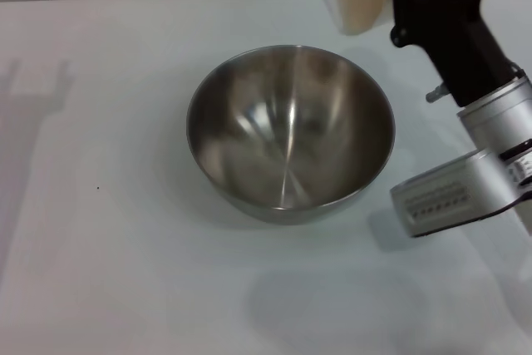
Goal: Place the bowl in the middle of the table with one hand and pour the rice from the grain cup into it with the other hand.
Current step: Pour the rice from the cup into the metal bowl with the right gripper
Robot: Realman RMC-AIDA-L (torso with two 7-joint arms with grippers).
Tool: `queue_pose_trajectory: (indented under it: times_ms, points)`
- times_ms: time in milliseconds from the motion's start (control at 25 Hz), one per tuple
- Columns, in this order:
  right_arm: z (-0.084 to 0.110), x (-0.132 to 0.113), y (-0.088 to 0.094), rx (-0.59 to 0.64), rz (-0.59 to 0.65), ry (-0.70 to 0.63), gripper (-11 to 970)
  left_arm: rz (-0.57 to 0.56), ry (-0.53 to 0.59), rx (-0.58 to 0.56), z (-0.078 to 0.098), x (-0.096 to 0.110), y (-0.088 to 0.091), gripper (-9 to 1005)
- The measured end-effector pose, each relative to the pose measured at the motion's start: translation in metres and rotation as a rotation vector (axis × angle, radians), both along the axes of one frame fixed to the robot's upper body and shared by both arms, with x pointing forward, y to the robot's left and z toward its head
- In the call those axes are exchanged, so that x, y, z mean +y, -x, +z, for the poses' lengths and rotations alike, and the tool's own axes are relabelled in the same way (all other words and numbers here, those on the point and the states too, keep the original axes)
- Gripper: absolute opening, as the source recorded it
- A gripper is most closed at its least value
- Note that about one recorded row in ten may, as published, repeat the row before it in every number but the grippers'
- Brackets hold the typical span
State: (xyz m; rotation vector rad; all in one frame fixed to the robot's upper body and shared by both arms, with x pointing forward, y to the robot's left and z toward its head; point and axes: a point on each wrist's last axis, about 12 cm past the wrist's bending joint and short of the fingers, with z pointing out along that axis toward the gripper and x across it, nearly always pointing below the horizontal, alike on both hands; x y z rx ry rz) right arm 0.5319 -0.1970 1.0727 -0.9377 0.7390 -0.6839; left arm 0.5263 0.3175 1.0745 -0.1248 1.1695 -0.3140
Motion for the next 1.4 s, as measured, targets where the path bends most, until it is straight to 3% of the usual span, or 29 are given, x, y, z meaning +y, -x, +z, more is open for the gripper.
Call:
queue_pose_trajectory:
  times_ms: [400, 1400]
  points:
    - [-0.009, 0.011, 0.003, -0.137, 0.039, 0.368, 11, 0.008, 0.002, 0.004, -0.001, 0.001, 0.000, 829]
    - [-0.017, 0.013, 0.003, -0.393, 0.139, 0.773, 14, -0.002, 0.028, -0.004, 0.001, 0.001, -0.001, 829]
